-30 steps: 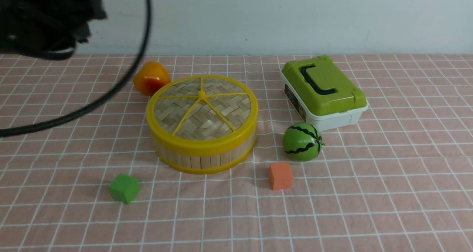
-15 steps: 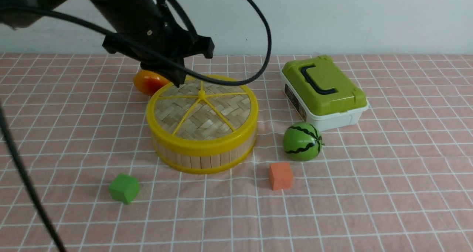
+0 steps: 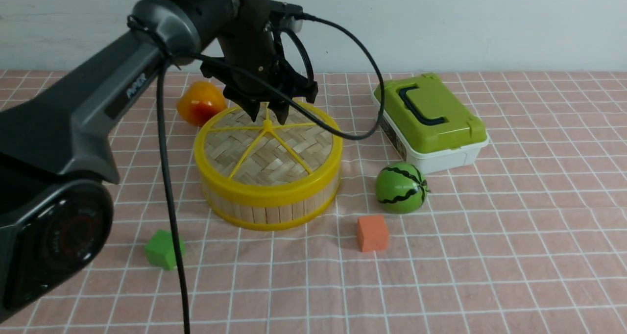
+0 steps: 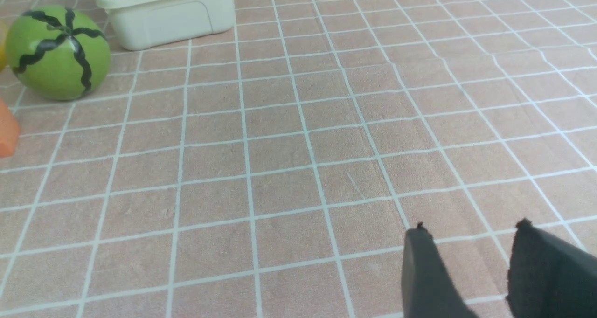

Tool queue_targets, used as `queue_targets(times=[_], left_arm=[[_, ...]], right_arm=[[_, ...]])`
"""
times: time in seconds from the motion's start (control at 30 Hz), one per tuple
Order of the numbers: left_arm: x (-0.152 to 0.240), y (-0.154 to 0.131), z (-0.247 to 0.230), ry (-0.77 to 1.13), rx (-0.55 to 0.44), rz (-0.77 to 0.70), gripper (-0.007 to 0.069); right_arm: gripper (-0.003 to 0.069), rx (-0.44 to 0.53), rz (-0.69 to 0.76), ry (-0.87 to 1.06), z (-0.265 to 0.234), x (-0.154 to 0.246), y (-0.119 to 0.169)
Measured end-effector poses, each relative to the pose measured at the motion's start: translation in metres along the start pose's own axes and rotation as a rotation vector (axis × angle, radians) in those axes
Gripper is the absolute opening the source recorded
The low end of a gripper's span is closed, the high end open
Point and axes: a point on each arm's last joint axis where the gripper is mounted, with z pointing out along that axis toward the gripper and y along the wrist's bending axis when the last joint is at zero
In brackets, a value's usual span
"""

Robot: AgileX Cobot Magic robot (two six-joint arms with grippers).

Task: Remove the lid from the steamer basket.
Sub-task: Use the left arm to lift the lid of the steamer

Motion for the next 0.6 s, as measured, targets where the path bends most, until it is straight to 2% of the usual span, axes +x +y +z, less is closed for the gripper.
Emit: queue_targets(times=[0.1,0.27,0.6], left_arm=[[0.000,-0.005,0.008,-0.006,-0.038,0.015,0.0377],[0.000,-0.012,0.021,-0.020,-0.041,0.022,0.0375],[-0.002,-0.008,0.026,-0.045,-0.101,-0.113,0.0322]], right_arm=[[0.0241,0.000,0.000,0.000,0.000,0.000,0.000],[0.0241,0.000,0.000,0.000,0.000,0.000,0.000],[0.0241,0.000,0.000,0.000,0.000,0.000,0.000]])
